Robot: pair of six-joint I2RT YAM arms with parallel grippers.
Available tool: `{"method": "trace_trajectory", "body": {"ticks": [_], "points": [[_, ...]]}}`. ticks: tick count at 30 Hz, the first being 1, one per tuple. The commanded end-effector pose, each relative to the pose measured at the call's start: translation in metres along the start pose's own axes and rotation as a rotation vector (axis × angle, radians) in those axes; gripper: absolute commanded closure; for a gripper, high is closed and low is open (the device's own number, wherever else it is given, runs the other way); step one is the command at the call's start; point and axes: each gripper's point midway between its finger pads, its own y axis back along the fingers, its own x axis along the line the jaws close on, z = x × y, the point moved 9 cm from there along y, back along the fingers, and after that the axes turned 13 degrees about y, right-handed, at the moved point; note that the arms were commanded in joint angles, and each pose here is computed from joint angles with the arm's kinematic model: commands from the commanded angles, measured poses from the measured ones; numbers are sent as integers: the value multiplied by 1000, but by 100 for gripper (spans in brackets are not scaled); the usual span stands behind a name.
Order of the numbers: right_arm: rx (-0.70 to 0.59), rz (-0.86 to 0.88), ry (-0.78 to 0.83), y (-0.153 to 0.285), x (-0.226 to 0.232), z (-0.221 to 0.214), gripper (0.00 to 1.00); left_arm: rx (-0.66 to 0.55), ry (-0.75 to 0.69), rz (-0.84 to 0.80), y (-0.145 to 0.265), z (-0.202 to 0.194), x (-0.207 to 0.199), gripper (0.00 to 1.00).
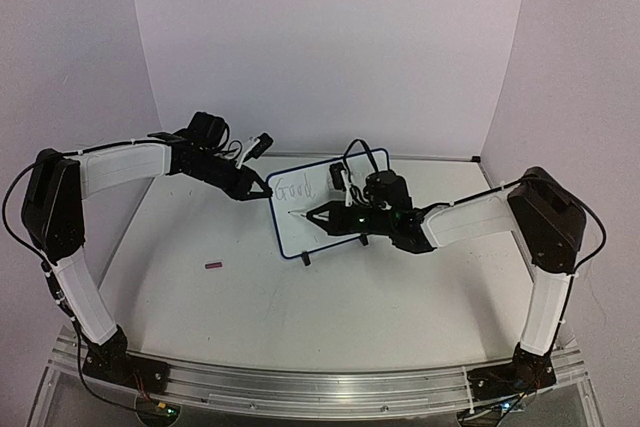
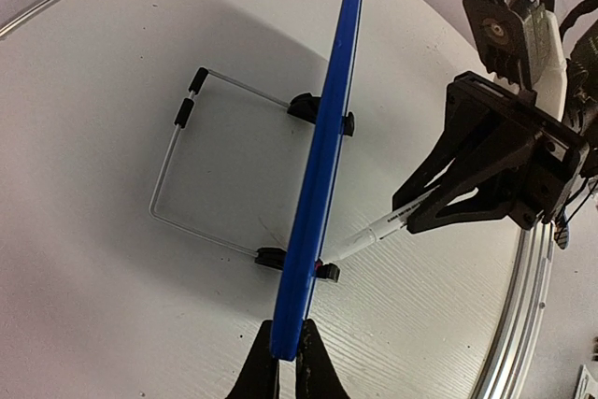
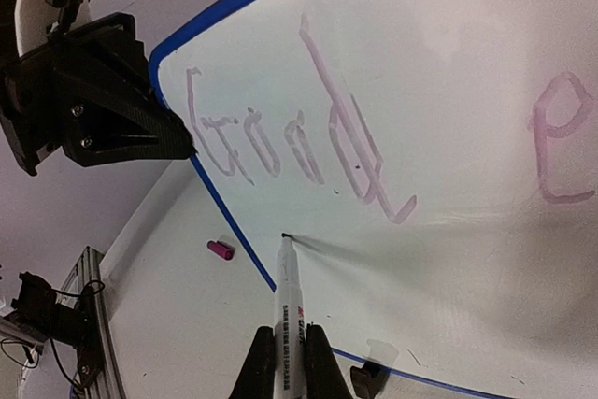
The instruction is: Write a sentence on the whiteboard
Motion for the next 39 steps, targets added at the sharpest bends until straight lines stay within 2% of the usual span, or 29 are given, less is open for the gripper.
{"method": "trace_trajectory", "body": {"ticks": [1, 14, 22, 39], "points": [[-12, -50, -14, -5, -15, -6, 100, 114, 24, 47, -16, -21, 6, 100], [98, -97, -60, 3, -27, -52, 100, 114, 22, 50, -16, -21, 7, 100], [126, -78, -72, -5, -29, -62, 100, 116, 24, 50, -17, -21, 7, 100], [-70, 83, -39, 17, 7, -4, 100, 120, 27, 51, -18, -22, 8, 100]]}}
